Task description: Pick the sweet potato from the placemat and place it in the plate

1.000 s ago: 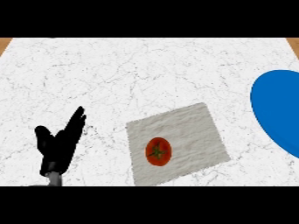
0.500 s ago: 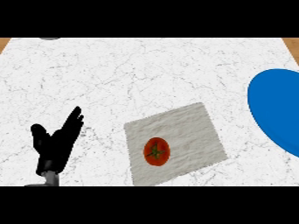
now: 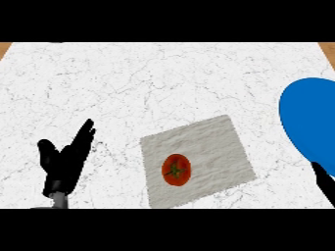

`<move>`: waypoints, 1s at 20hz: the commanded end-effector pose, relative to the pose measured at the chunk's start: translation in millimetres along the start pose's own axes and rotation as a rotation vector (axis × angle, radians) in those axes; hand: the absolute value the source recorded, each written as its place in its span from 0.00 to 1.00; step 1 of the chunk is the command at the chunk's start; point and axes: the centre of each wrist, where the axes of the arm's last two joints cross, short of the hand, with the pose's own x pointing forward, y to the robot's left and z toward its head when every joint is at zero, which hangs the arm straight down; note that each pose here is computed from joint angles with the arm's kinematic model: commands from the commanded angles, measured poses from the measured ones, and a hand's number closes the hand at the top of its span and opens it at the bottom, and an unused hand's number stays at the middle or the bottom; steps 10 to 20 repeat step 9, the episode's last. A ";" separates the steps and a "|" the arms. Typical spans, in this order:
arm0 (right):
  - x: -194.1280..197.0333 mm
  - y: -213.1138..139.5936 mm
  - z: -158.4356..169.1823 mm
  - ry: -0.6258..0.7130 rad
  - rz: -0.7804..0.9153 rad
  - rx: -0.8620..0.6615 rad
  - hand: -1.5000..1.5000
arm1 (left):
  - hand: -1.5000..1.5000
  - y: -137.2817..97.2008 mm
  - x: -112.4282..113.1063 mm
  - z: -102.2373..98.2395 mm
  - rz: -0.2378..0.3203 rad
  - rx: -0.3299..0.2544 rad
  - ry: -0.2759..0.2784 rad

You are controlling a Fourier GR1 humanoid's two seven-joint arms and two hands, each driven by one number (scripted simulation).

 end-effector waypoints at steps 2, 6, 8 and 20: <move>-3.6 -28.6 40.5 0.027 0.025 -0.011 0.00 | 0.50 11.4 -11.9 -1.0 0.003 0.015 0.031; -2.4 -26.1 64.9 0.033 0.032 0.002 0.00 | 0.50 -13.6 -23.0 -10.0 -0.002 -0.022 0.043; -6.4 -11.2 57.0 0.044 0.055 -0.009 0.00 | 0.50 -7.2 -5.6 -11.1 0.019 0.000 0.036; 1.3 -30.3 53.8 0.054 0.045 -0.019 0.00 | 0.50 -9.1 3.3 3.5 0.008 -0.002 0.042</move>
